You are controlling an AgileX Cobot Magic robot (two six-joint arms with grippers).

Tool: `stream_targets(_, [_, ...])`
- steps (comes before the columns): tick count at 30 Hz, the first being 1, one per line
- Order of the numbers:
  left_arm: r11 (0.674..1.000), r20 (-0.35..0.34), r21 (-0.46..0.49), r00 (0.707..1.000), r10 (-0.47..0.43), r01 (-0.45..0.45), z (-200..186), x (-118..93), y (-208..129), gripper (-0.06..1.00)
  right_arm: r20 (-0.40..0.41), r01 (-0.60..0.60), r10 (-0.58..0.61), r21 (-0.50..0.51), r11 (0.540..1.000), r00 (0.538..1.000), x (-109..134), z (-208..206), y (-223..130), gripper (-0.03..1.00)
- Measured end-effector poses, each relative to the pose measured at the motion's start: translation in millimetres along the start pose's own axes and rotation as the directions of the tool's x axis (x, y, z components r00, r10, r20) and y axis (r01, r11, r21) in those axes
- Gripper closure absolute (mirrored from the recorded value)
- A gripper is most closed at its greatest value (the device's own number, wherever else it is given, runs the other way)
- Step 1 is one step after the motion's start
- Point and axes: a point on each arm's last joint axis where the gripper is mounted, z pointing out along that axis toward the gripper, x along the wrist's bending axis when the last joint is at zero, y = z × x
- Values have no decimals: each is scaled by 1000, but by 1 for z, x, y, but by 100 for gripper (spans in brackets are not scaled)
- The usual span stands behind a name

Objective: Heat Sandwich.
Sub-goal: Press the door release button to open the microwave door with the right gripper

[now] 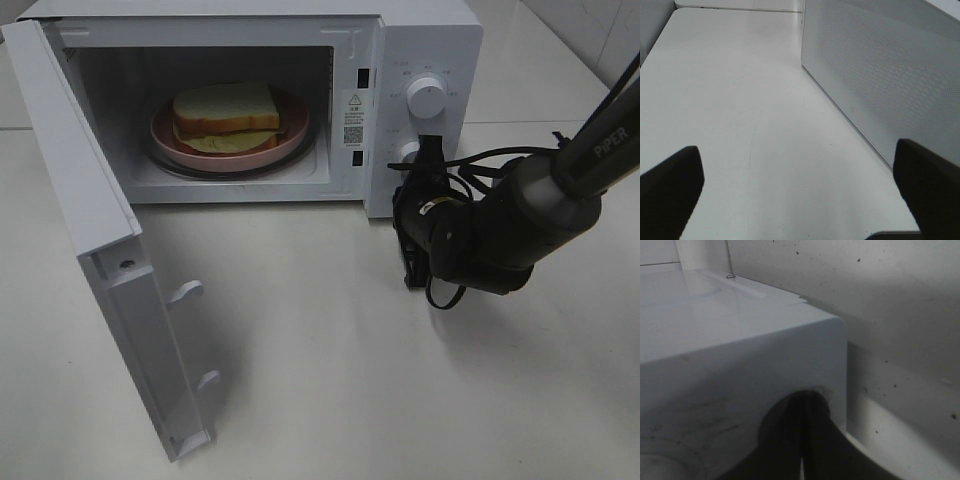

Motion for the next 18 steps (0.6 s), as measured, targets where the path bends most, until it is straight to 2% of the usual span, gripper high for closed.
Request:
stream_targets(6, [1000, 0, 0, 1000, 0, 0, 0, 0, 0, -3, -6, 0, 0, -2, 1000, 1000, 4, -4, 4, 96])
stream_targets(18, [1000, 0, 0, 1000, 0, 0, 0, 0, 0, -3, 59, 22, -23, 15, 1000, 998, 6, -25, 13, 96])
